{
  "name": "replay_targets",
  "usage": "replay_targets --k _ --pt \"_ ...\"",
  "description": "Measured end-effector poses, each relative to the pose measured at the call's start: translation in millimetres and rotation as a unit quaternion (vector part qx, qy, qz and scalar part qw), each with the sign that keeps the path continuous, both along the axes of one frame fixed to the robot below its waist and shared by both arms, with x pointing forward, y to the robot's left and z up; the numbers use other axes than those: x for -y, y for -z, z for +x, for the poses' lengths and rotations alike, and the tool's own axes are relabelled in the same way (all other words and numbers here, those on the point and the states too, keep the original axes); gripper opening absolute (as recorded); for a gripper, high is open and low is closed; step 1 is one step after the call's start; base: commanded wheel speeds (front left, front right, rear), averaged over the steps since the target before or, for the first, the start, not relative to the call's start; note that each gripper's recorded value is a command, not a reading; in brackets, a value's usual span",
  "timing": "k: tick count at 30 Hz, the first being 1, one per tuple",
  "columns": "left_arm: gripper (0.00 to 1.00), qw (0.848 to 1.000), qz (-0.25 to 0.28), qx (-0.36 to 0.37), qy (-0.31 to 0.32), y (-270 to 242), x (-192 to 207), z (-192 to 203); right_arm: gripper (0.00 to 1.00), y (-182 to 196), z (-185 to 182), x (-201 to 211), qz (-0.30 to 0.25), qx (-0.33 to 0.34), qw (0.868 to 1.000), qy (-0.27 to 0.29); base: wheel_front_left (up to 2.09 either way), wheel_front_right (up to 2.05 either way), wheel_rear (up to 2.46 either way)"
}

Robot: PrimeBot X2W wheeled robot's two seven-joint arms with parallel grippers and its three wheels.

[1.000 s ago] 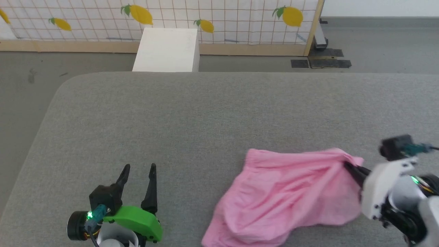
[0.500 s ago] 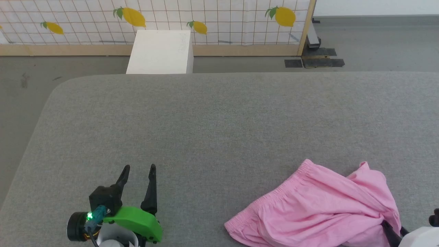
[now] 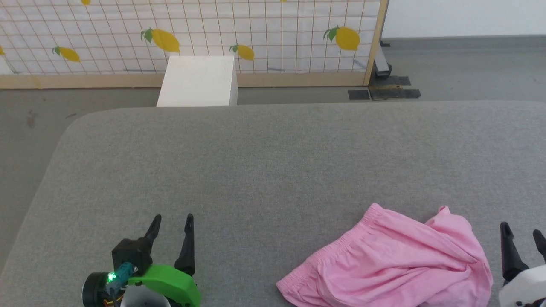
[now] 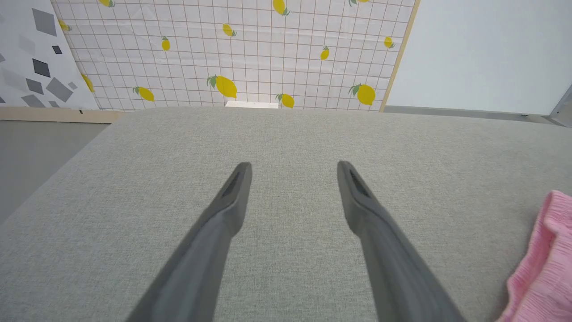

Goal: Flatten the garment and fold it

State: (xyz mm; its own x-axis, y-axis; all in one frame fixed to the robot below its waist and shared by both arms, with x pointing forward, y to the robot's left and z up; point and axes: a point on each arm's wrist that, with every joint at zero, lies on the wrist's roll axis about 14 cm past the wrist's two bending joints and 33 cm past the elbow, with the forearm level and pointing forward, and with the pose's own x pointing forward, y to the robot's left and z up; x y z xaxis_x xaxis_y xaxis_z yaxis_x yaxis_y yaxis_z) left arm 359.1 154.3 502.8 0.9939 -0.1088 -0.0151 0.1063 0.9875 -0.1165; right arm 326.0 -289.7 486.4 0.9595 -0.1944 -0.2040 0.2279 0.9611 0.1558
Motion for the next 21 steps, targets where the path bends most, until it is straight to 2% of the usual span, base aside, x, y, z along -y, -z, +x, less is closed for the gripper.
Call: replay_targets --k 4,12,17,21 --pt "1.0 1.0 -0.002 0.001 0.007 -3.4 3.8 -4.9 1.0 -16.8 0.3 -21.1 -0.022 0.026 0.999 -0.027 0.0 0.0 0.0" --pt "1.0 0.999 -0.001 -0.008 0.035 -3.2 18.8 -14.4 1.0 -18.0 -19.4 -67.0 -0.037 0.024 0.995 -0.091 0.0 0.0 0.0" --pt "1.0 0.992 0.003 -0.055 0.116 13.8 57.5 -25.1 1.0 -16.3 -30.9 -87.2 -0.031 0.018 0.993 -0.116 0.0 0.0 0.0" --pt "1.0 0.969 0.01 -0.104 0.223 28.1 110.3 -37.2 1.0 -18.9 -32.7 -96.9 -0.028 0.019 0.991 -0.128 0.0 0.0 0.0"
